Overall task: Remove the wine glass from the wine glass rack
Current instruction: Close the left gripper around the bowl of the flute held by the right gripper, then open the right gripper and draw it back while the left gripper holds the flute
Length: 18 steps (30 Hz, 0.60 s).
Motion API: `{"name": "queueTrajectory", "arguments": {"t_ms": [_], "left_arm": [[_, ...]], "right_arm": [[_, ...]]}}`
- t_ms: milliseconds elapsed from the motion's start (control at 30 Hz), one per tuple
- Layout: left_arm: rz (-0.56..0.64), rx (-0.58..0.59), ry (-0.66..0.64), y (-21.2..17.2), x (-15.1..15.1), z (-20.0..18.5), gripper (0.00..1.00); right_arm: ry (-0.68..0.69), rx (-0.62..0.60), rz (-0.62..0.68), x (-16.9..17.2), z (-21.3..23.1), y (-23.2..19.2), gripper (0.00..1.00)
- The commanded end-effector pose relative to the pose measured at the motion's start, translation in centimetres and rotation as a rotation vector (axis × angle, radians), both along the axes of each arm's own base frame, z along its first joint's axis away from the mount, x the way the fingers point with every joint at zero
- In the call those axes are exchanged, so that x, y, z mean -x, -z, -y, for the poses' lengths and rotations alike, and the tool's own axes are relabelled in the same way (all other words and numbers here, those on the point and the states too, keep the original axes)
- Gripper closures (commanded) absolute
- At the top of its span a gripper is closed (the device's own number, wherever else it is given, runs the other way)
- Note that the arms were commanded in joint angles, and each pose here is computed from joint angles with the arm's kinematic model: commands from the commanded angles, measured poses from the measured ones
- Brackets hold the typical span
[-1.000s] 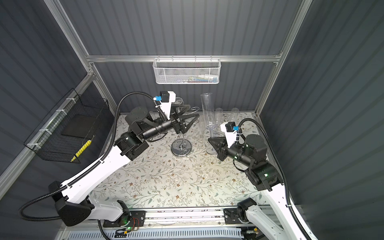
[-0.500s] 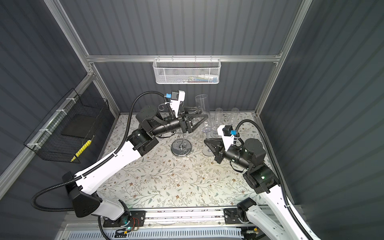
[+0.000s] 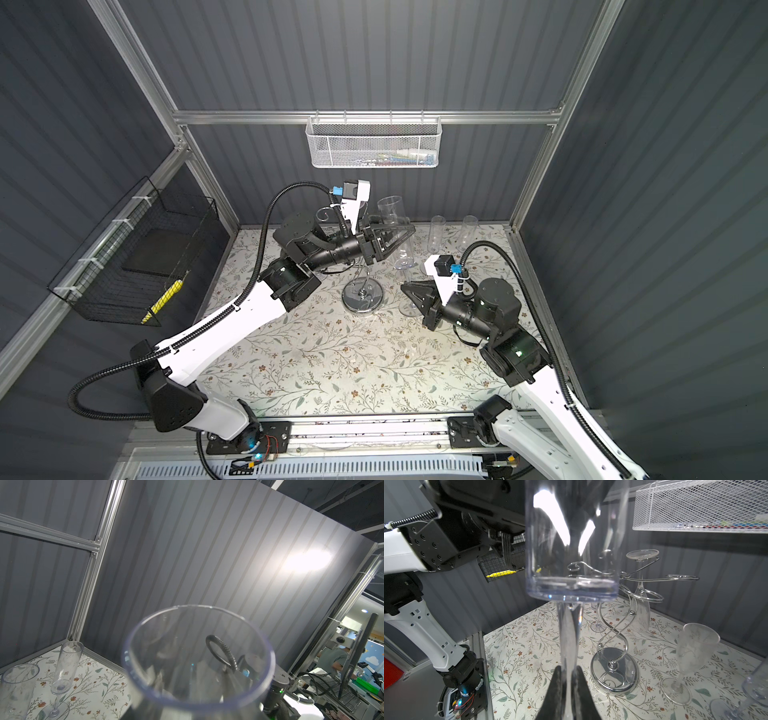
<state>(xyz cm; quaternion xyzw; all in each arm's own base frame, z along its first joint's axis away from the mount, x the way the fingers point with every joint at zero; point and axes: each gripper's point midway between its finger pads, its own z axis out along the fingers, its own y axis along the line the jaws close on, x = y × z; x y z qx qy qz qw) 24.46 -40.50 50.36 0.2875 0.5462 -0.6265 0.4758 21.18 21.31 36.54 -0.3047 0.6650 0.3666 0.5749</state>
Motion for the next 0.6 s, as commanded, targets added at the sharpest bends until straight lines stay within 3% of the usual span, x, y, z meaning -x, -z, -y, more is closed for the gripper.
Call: {"name": "queueTrajectory", "arguments": {"t_ms": [0,100,133,167,233,267,467,567], "left_arm": [[0.011,0.037,0.009,-0.9,0.4,-0.5,0.68],[0.016,0.042,0.002,-0.9,0.5,-0.7,0.7],[0.014,0.043,-0.001,-0.9,0.5,-0.7,0.7],[0.019,0.044,-0.002,-1.0,0.7,-0.8,0.7],[0.031,0.04,-0.015,-1.1,0.8,-1.3,0.71],[0.039,0.034,-0.026,-1.1,1.0,-1.6,0.71],[0.09,-0.023,-0.154,-1.1,1.9,-5.0,0.71],[0.097,-0.107,-0.266,0.7,1.8,-7.3,0.71]], "right_arm": [[-0.013,-0.013,0.061,0.3,-0.2,-1.0,1.0],[-0.017,-0.013,0.06,0.5,-0.3,-1.0,1.0],[-0.024,-0.014,0.056,0.6,-0.4,-1.0,0.95],[-0.028,-0.018,0.053,0.7,-0.4,-1.0,0.71],[-0.025,-0.024,0.061,0.9,-0.3,-1.3,0.06],[-0.012,-0.026,0.071,1.0,0.0,-1.6,0.01],[0.198,-0.029,0.177,0.3,3.6,-4.0,0.01],[0.278,-0.026,0.214,0.3,5.1,-4.9,0.01]]}}
